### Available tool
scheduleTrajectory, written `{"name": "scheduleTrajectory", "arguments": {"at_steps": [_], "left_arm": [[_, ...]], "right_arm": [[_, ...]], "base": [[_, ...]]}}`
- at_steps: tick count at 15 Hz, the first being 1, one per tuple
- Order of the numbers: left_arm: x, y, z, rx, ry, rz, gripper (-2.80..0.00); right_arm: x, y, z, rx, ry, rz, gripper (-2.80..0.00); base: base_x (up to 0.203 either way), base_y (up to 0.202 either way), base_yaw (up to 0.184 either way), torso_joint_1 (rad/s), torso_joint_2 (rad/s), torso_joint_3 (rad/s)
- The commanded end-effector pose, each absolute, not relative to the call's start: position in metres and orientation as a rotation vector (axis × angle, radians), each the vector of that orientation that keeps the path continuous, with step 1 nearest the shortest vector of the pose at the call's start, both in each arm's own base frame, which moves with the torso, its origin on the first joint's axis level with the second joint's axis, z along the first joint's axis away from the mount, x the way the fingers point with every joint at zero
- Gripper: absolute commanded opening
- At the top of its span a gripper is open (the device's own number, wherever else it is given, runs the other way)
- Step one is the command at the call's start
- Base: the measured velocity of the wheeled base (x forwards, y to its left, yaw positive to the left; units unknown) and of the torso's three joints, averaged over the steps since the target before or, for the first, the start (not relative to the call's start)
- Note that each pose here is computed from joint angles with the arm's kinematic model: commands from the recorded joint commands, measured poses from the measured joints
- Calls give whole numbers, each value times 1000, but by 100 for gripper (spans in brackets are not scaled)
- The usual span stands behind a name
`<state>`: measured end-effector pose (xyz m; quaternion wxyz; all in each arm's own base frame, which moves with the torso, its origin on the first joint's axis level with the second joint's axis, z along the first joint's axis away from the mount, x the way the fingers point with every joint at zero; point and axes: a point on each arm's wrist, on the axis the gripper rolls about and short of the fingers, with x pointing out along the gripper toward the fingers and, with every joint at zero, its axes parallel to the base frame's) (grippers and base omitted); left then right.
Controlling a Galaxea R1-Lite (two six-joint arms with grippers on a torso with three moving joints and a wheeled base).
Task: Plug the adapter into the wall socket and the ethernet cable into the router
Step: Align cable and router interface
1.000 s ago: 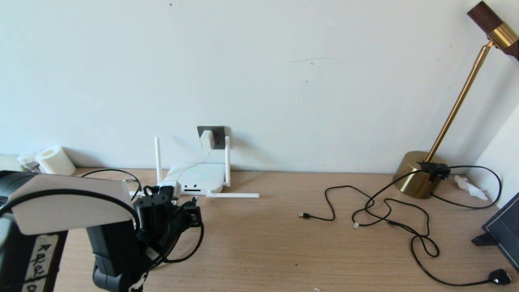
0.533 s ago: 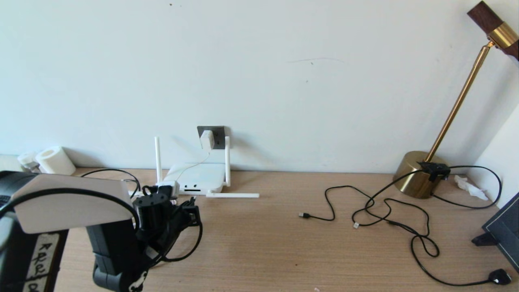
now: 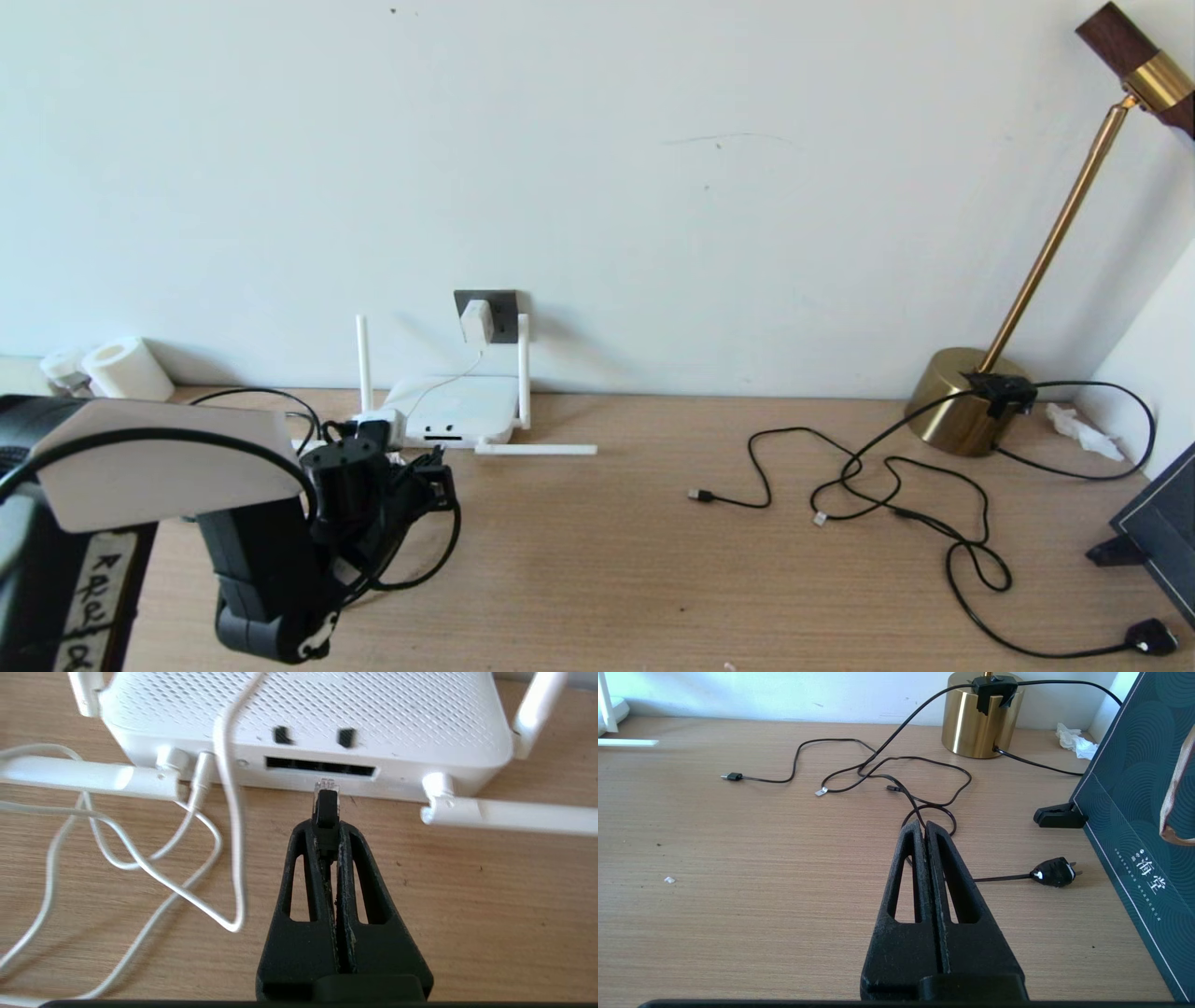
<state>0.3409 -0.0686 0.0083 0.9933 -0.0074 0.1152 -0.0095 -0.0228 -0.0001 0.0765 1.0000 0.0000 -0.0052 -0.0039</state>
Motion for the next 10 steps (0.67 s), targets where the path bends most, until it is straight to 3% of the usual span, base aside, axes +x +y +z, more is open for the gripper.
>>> {"name": "scheduleTrajectory", "arguments": {"at_steps": [1,10], "left_arm": [[343,-67,10,-19,215,-12,-280],[348,-69,14,-22,189,-14,-280]], "right_arm": [[-23,0,77,0,-9,-8,-280],[-23,0,77,0,-11,-8,-280]], "base": [[0,0,0,0,0,0],[0,0,0,0,0,0]]}}
